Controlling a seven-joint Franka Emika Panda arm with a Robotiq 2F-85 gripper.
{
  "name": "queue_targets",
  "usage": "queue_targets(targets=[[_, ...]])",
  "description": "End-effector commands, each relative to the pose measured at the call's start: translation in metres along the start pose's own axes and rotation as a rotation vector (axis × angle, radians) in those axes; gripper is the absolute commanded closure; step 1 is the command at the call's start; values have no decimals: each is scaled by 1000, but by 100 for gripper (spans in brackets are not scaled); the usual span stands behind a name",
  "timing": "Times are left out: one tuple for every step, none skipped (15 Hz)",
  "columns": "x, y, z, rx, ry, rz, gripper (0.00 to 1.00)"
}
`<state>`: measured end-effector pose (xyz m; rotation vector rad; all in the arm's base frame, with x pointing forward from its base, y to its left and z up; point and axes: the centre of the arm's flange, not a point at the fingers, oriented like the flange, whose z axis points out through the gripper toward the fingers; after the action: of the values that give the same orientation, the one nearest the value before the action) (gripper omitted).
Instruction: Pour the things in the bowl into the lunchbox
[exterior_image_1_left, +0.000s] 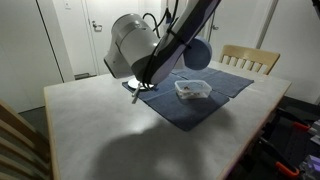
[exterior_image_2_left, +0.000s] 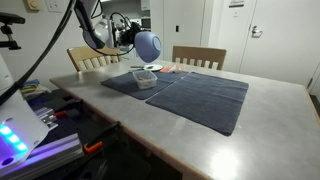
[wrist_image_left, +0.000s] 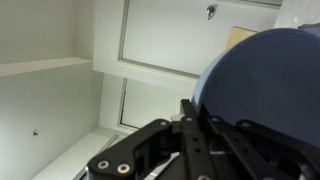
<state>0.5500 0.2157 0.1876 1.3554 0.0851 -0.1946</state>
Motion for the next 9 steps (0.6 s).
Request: queue_targets(targets=[[7, 4, -6, -35, -14, -26, 99], [8, 5, -4, -29, -22, -28, 99], [9, 10, 1, -6, -44, -33, 99], [9, 14, 4, 16, -63, -45, 99], [11, 21, 10, 49, -89, -54, 99], [13, 26, 15, 90, -109, -80, 99], [14, 35, 24, 138, -130, -105, 99], [15, 40, 29, 174, -147, -121, 99], [15, 45, 34, 212, -169, -137, 99]])
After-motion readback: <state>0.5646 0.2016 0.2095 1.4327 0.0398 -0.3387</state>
